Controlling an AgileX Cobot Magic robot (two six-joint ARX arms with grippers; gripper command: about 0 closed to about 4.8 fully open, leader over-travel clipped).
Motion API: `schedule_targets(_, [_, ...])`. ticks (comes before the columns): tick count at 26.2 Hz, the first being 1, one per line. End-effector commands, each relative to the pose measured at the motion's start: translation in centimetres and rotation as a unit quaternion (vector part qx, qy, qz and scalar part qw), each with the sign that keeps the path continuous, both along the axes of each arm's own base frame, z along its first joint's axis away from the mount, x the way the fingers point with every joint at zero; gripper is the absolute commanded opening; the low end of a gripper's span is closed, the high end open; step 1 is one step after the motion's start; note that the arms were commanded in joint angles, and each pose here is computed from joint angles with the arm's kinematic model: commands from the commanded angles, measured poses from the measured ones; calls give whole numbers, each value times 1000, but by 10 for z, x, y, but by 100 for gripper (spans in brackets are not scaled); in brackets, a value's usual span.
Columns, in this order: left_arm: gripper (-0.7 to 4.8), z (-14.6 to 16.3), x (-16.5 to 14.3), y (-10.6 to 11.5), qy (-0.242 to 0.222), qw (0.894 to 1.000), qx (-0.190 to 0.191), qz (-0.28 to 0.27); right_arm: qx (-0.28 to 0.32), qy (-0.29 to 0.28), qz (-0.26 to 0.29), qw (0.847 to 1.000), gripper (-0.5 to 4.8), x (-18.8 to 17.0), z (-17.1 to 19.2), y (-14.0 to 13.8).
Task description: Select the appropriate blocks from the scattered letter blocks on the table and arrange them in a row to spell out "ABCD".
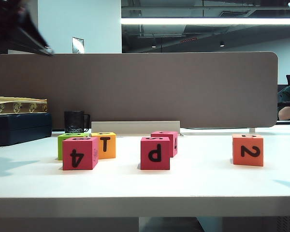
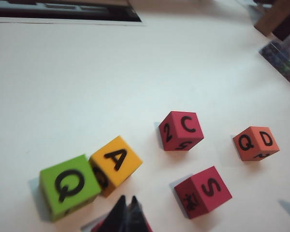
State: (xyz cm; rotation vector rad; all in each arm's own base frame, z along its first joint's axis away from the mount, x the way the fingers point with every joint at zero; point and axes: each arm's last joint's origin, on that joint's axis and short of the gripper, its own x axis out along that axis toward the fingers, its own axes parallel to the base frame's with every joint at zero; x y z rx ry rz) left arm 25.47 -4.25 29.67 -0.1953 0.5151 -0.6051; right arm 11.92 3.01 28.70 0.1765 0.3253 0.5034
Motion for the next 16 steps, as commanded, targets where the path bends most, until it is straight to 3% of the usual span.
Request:
schedule_targets(1, [-6,2,19,-10,21,1000,16,-10,0,-6,13,1000,-2,-1,2,3])
schedule_targets(3, [-6,4,25,-11,43,999,31,-11,0,-4,23,1000,-2,-2,2,5])
schedule_targets(5, [-6,8,26,-10,35,998,59,-4,0,-2,30,1000,-2,-3,2,7])
schedule_targets(10, [-6,11,22,-16,50,995,85,-13,-2,6,48,999,-2,-4,0,10])
schedule_targets(13, [-6,6,14,-36,45,982,181,-23,-7,26,67,997,-2,-7,-3,14])
schedule_targets(16, [-6,7,11,-51,23,976,212,-29,-31,26,89,995,-2,-10,-2,16])
